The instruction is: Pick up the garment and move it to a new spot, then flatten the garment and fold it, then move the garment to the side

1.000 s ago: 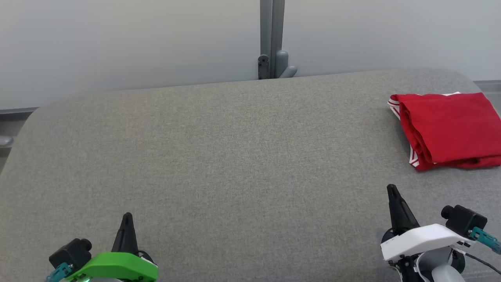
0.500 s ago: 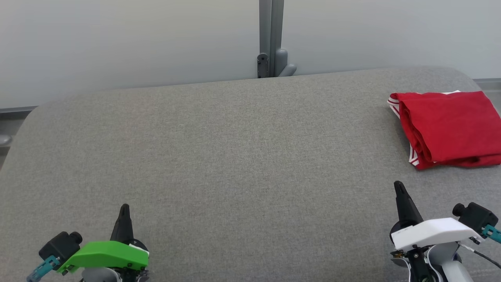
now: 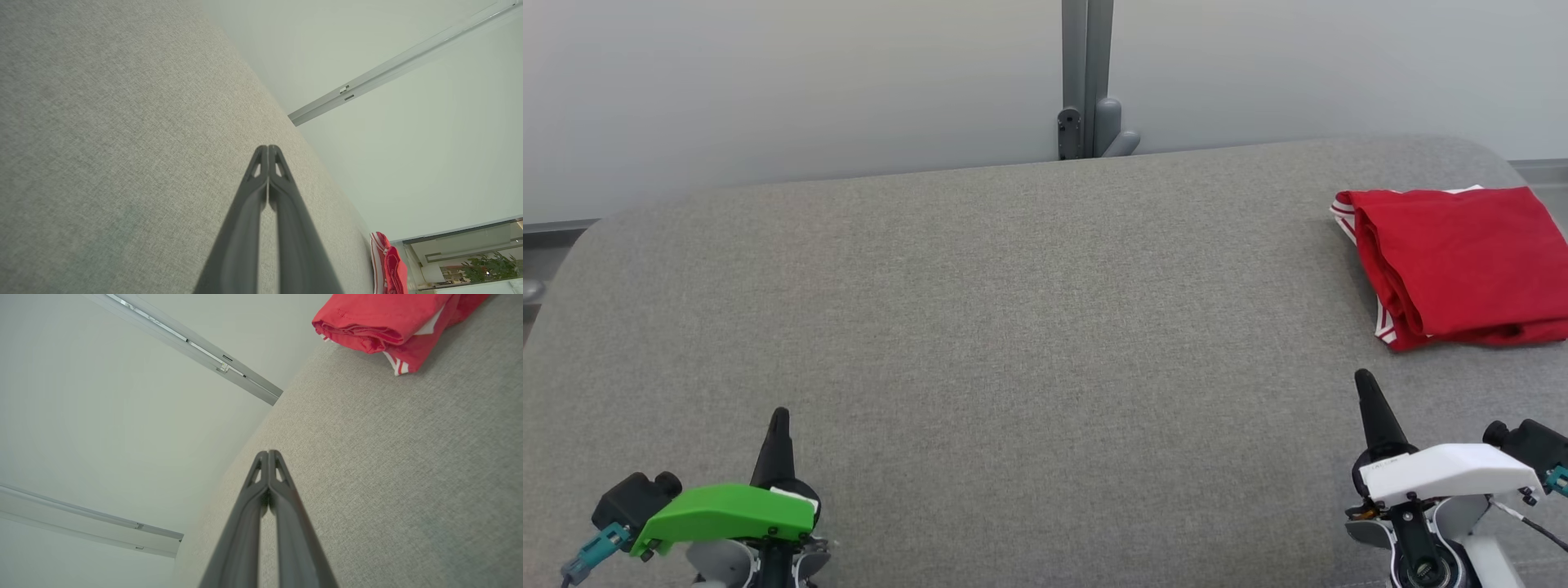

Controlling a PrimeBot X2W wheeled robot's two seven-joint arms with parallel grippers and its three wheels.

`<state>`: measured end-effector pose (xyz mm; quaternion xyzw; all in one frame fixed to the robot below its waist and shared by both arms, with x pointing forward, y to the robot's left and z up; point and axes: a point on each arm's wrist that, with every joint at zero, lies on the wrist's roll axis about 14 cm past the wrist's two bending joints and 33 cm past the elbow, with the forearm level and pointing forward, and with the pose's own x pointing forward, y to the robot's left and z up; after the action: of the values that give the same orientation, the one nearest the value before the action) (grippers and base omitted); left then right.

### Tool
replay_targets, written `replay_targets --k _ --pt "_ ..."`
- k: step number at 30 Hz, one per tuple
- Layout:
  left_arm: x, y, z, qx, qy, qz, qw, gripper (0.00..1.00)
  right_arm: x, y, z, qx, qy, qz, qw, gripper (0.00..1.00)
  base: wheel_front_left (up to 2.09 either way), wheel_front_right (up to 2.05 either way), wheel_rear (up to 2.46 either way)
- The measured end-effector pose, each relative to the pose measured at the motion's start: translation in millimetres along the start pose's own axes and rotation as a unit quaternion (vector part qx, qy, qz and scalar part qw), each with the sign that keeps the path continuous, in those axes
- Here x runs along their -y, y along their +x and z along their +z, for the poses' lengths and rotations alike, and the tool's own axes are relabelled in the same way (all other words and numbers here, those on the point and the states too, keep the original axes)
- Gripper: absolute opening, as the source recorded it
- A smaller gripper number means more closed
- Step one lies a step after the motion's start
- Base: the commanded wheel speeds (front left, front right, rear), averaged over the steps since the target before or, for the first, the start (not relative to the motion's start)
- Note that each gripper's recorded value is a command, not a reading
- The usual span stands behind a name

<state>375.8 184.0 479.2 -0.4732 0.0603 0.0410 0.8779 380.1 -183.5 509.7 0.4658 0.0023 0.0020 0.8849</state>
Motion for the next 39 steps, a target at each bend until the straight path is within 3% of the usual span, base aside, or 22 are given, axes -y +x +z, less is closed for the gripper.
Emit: replay_targets --k 39 --pt "21.6 20.9 12.7 -0.009 -0.18 -0.04 0.983 0.0 9.6 10.9 18.4 0.016 0.189 -0.012 0.982 0.0 0.0 0.0 0.0"
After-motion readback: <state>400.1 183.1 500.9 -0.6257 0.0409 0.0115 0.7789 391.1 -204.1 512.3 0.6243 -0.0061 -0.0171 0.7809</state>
